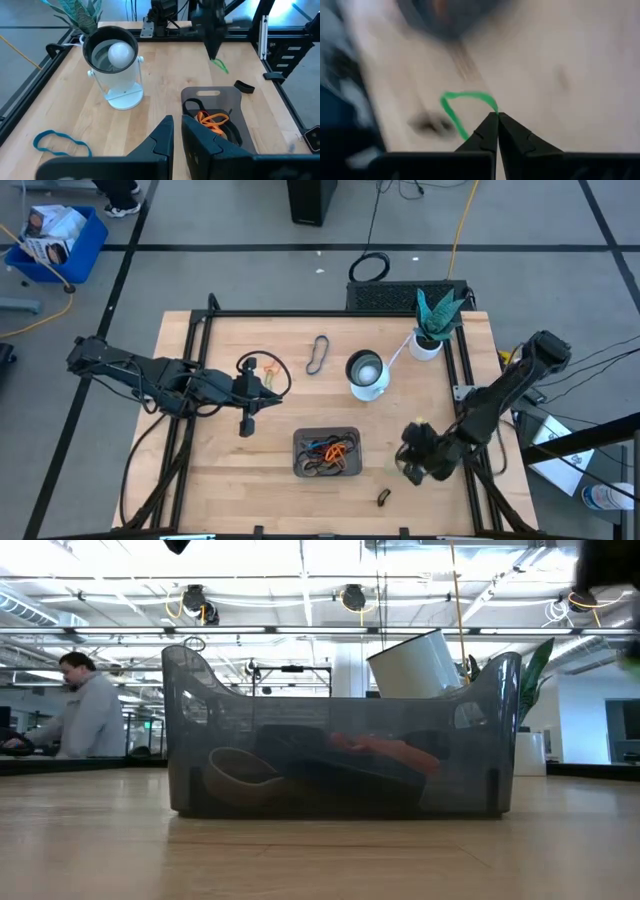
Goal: Pick and place rubber bands into bin
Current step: Put the bottom green rubber band into the black bin
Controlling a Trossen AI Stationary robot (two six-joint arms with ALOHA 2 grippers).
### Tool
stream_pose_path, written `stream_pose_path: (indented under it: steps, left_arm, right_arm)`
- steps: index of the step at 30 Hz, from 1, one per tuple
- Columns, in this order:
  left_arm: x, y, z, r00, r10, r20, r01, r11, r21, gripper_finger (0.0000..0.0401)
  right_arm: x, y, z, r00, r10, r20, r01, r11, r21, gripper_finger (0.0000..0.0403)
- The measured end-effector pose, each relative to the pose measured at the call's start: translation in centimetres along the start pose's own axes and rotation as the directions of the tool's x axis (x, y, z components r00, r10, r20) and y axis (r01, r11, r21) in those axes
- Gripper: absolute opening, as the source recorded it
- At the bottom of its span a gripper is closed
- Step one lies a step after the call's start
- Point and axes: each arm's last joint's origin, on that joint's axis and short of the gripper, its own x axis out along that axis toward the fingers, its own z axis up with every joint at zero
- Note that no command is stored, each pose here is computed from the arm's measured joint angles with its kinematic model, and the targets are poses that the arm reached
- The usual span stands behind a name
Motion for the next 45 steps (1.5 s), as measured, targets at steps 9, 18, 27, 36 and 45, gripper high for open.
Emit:
stream_pose_path:
  steps: [9,18,27,36,45]
  left_arm:
    - [0.0,0.0,0.0,1.000,0.000,0.001,0.000,1.000,0.004,0.0042]
    - [0.0,0.0,0.0,1.000,-0.001,0.005,0.001,1.000,0.002,0.0042]
    - [0.0,0.0,0.1,1.000,-0.001,0.005,0.001,1.000,0.003,0.0042]
    - [0.0,0.0,0.0,1.000,-0.001,0.005,0.001,1.000,0.003,0.0042]
    - [0.0,0.0,0.0,1.000,-0.001,0.005,0.001,1.000,0.003,0.0042]
  right_arm:
    - [-6.0,1.6,6.3,0.771,0.269,0.578,-0.109,0.949,-0.296,0.0000]
    - [-10.5,4.4,11.3,0.515,0.455,0.726,0.031,0.837,-0.546,0.0000]
    - [-9.1,9.7,15.6,0.756,0.292,0.586,0.192,0.757,-0.625,0.0000]
    - [-0.2,10.1,16.9,0.932,0.145,0.333,0.126,0.731,-0.671,0.0000]
    - [7.2,8.7,15.6,0.983,-0.046,0.180,0.158,0.718,-0.678,0.0000]
